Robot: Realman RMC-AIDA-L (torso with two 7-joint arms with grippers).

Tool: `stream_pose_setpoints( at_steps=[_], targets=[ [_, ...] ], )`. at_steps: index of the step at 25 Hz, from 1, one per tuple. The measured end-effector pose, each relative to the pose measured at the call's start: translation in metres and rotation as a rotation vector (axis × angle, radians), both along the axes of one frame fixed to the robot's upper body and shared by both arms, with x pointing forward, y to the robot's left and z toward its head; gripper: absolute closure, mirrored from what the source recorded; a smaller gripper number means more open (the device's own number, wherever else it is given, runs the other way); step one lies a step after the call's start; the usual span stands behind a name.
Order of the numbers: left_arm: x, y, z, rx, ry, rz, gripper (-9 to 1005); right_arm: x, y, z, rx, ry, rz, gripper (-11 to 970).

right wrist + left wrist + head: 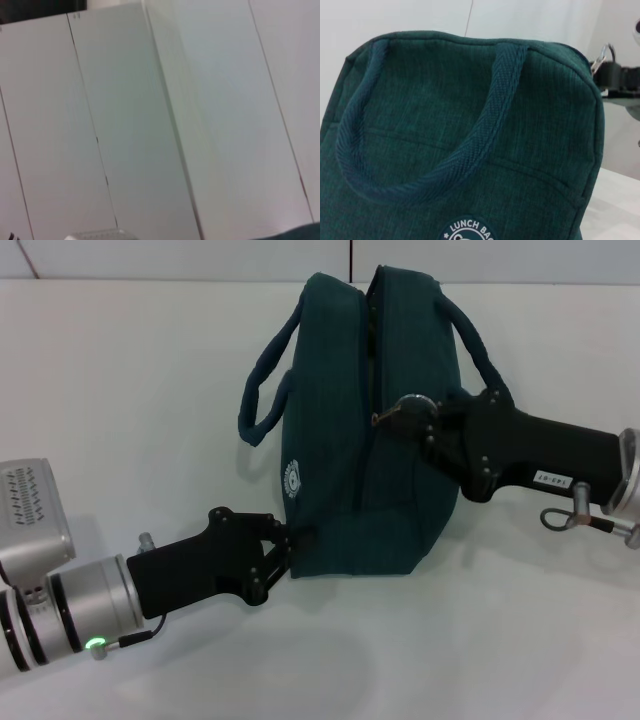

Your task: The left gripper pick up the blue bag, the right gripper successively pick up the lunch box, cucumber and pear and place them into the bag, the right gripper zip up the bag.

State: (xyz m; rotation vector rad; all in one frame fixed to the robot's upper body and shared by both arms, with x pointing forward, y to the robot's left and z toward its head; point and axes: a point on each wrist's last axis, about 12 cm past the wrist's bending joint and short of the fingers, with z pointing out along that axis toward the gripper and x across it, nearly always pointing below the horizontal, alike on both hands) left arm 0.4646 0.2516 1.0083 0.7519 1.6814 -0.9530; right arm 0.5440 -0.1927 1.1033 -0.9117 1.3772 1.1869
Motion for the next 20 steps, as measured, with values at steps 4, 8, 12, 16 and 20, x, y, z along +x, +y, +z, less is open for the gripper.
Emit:
stream_pose_setpoints(
  at_steps=[4,8,12,16,20],
  targets=[
    [-0.001,0.0,-0.001,0.003,0.001,-0.001,940,0.001,-0.002,0.002,0.013,-0.009,-0.012,954],
    [-0.004,-0.001,-0.003,0.017,0.0,-0.023,939,0.003,-0.004,0.003,0.022,-0.01,-0.036,954],
    [-0.005,-0.002,-0.003,0.023,0.002,-0.039,939,0.004,-0.003,0.004,0.022,-0.011,-0.035,954],
    [-0.005,-0.003,0.0,-0.006,-0.01,-0.034,939,0.003,-0.002,0.002,0.012,0.001,-0.024,954],
    [-0.003,-0.002,0.007,-0.07,-0.036,-0.004,939,0.001,-0.003,0.0,0.001,0.007,-0.013,954]
  ],
)
